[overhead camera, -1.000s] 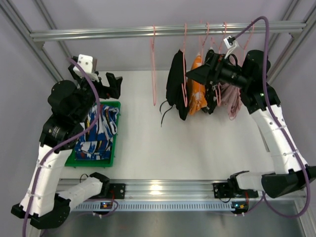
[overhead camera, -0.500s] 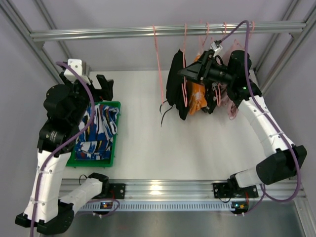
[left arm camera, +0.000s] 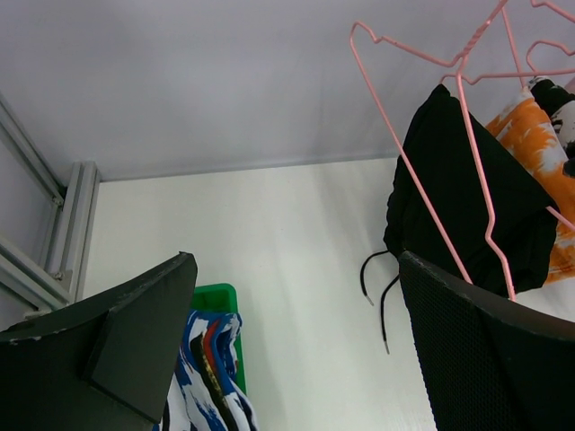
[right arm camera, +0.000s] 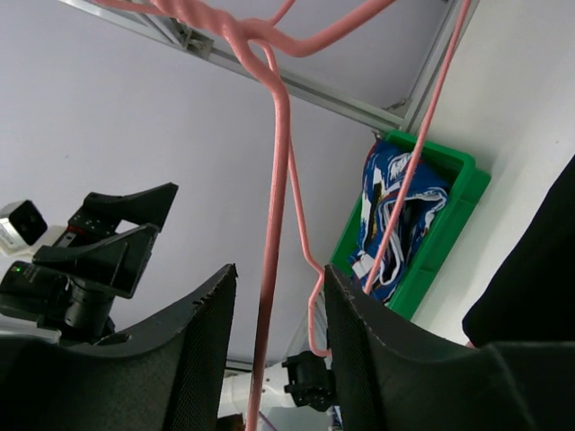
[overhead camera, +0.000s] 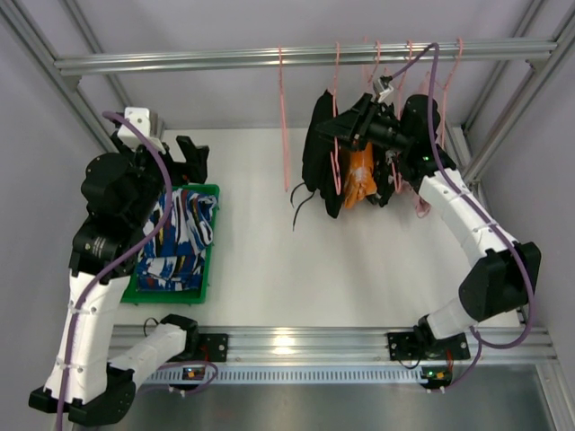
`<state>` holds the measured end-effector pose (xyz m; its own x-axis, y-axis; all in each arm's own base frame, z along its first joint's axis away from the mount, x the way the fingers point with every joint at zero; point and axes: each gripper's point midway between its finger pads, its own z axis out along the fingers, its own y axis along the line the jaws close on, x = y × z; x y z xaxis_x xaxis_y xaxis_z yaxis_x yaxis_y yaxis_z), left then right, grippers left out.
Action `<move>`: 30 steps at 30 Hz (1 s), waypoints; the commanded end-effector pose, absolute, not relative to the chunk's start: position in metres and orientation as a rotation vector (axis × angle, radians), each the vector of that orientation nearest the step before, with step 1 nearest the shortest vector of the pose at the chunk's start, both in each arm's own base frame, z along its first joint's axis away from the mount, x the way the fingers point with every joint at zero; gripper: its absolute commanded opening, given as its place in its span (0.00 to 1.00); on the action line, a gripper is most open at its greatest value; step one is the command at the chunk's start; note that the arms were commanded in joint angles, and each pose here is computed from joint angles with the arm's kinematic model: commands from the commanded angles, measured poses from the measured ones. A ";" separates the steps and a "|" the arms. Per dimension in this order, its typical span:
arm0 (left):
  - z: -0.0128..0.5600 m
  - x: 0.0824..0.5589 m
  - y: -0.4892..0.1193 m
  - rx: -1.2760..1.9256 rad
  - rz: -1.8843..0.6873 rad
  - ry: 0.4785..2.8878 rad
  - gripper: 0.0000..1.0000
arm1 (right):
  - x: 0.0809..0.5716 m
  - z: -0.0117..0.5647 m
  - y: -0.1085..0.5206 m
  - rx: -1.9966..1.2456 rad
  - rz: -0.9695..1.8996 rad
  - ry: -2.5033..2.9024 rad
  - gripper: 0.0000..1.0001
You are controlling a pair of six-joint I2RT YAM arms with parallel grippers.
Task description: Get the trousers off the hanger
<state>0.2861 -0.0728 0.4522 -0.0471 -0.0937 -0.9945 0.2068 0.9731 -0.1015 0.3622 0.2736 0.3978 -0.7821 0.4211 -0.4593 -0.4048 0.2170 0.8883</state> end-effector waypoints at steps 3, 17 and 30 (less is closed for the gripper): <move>0.452 0.290 -0.074 0.082 -0.259 1.590 0.99 | 0.352 0.421 0.284 -0.033 1.731 1.760 0.40; 0.451 0.291 -0.077 0.081 -0.277 1.592 0.99 | 0.339 0.443 0.280 -0.066 1.776 1.693 0.00; 0.449 0.293 -0.077 0.091 -0.267 1.593 0.99 | 0.311 0.504 0.270 -0.218 1.796 1.451 0.00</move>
<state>0.2899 -0.0768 0.4434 -0.0730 -0.0973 -0.9926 0.2171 0.9698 -0.1110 0.3550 0.2787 0.4156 -0.8270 0.4349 -0.3562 -0.3592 0.0784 0.9299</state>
